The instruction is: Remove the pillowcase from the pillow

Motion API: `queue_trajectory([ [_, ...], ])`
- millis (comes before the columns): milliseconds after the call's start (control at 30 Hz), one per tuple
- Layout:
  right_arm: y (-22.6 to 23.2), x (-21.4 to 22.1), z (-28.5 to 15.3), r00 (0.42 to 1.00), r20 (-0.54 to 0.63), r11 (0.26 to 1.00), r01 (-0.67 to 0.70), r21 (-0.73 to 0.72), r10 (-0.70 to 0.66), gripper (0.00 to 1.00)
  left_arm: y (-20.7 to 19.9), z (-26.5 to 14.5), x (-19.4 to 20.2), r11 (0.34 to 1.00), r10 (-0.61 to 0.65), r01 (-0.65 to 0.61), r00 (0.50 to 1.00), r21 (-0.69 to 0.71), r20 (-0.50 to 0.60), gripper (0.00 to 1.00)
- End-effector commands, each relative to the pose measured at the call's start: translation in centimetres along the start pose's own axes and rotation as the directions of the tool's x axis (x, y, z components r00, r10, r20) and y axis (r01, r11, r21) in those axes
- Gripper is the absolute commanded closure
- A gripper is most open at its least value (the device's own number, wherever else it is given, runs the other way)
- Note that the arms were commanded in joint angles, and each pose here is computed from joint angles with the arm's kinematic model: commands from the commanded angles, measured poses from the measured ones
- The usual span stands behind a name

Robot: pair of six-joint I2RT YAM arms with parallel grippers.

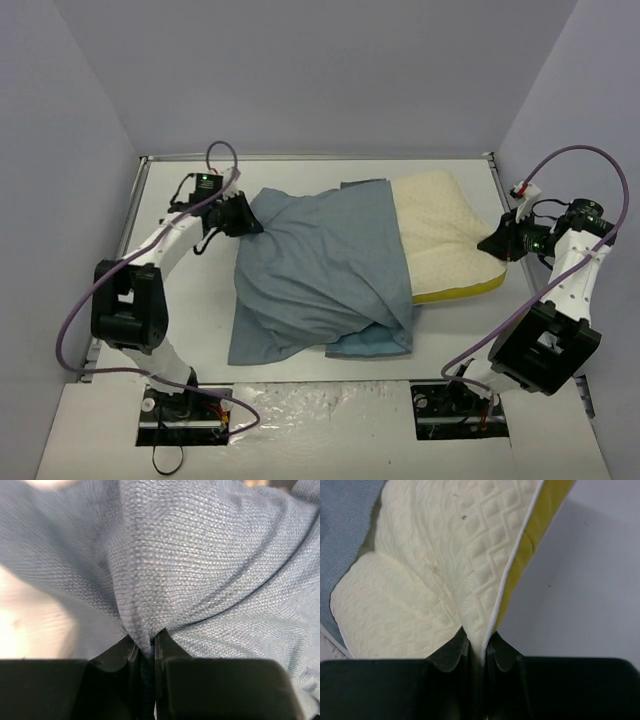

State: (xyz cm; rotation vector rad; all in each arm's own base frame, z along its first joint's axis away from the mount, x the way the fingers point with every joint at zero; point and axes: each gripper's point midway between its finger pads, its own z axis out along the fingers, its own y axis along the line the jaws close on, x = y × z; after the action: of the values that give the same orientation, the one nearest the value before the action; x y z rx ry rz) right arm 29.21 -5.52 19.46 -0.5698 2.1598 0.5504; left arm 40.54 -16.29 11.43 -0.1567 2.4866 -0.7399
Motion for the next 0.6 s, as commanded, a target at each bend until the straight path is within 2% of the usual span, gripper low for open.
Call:
queue_trajectory([
  [0, -2.6, -1.8, -3.3, 0.996, 0.06, 0.986, 0.051, 0.157, -0.061, 1.0, 4.9, -8.2, -7.3, 0.987, -0.013, 0.059, 0.955, -0.149, 0.297, 0.98],
  [133, -3.6, -1.9, -4.8, 0.996, 0.075, 0.978, 0.036, 0.205, -0.053, 1.0, 8.6, -14.3, -9.4, 0.973, -0.083, 0.171, 0.889, -0.157, 0.451, 0.98],
  [267, -4.3, -1.4, -5.1, 0.996, 0.077, 0.972, 0.024, 0.235, -0.043, 1.0, 12.2, -18.4, -10.5, 0.949, -0.129, 0.265, 0.82, -0.17, 0.558, 0.98],
  [367, -5.5, -0.9, -5.4, 0.997, 0.07, 0.955, 0.022, 0.294, -0.044, 1.0, 12.8, -19.0, -10.6, 0.943, -0.148, 0.291, 0.799, -0.16, 0.583, 0.98],
  [567, -6.4, 0.1, -5.9, 0.998, 0.046, 0.92, 0.022, 0.392, -0.044, 1.0, 13.1, -19.2, -11.2, 0.944, -0.158, 0.297, 0.788, -0.144, 0.595, 0.98],
])
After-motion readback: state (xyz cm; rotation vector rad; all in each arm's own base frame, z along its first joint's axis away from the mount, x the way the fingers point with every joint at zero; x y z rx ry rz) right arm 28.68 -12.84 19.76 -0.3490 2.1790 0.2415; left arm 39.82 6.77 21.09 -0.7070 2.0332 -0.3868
